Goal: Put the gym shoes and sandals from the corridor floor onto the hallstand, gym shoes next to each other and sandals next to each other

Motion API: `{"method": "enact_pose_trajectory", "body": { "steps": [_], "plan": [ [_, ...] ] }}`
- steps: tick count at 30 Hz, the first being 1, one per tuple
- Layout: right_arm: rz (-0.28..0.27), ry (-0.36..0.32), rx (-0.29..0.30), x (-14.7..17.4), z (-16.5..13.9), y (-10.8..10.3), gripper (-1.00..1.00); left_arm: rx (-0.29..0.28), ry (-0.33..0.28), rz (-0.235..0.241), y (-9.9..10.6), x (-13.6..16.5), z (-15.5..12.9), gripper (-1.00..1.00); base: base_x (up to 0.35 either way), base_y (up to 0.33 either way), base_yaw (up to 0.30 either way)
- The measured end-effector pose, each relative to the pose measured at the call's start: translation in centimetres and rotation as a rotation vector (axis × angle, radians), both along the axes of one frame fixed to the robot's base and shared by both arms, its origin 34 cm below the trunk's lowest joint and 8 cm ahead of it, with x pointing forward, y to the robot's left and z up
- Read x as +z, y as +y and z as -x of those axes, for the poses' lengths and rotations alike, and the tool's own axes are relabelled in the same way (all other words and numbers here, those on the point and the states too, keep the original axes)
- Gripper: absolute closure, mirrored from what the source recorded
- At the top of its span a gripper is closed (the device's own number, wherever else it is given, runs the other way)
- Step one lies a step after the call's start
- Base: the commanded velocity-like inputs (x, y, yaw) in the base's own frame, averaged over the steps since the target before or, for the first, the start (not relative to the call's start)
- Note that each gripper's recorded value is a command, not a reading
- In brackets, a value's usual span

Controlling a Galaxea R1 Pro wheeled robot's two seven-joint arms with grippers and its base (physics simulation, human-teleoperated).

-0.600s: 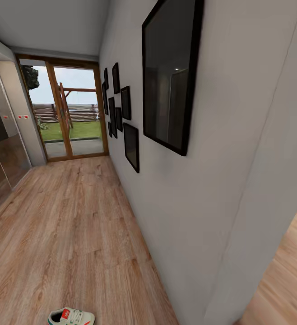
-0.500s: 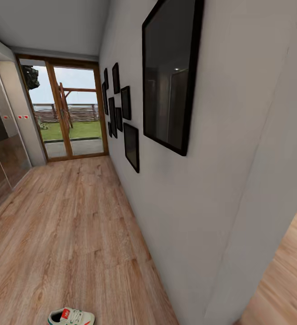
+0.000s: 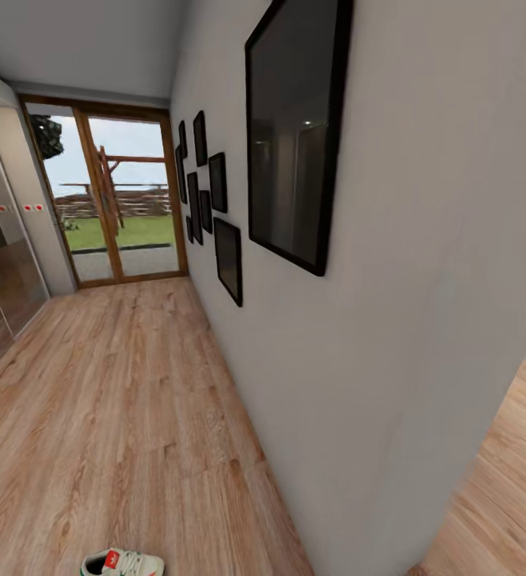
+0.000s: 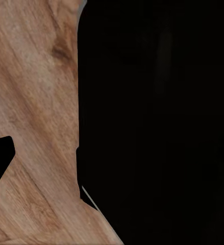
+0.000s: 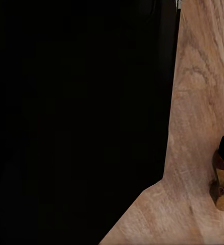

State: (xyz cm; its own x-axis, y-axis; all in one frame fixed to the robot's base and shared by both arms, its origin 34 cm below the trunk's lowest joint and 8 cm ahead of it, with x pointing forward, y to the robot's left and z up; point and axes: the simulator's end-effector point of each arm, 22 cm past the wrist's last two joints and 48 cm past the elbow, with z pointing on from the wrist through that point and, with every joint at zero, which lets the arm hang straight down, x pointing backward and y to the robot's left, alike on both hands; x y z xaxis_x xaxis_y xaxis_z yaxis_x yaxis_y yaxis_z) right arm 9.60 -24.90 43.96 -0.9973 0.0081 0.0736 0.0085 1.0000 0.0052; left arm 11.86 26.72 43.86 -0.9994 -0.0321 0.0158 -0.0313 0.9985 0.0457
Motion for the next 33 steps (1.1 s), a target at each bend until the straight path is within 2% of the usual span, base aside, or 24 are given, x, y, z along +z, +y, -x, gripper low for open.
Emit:
{"method": "enact_pose_trajectory", "body": {
  "steps": [7,8,16,25,33],
  "plan": [
    [0.001,0.000,-0.001,0.0,0.0,-0.1,-1.00,-0.008,-0.039,0.000,0.0,0.0,-1.9,-1.00,0.000,0.000,-0.276],
    [0.001,0.000,-0.001,0.0,0.0,-0.1,-1.00,-0.009,-0.064,0.000,0.0,0.0,-3.1,-1.00,0.000,0.000,-0.283],
    [0.004,0.000,-0.002,0.0,0.0,-0.2,-1.00,-0.022,-0.069,0.000,0.0,0.0,-3.3,-1.00,0.000,0.000,-0.285],
    [0.005,-0.025,-0.004,-0.1,-1.2,-0.3,-1.00,-0.023,-0.113,0.000,-0.1,0.1,-5.7,-1.00,-0.003,0.000,-0.285],
    [0.005,-0.039,-0.004,-0.1,-1.9,-0.3,-1.00,-0.023,-0.119,0.000,0.0,0.2,-6.0,-1.00,-0.186,0.000,-0.285]
  ]
}}
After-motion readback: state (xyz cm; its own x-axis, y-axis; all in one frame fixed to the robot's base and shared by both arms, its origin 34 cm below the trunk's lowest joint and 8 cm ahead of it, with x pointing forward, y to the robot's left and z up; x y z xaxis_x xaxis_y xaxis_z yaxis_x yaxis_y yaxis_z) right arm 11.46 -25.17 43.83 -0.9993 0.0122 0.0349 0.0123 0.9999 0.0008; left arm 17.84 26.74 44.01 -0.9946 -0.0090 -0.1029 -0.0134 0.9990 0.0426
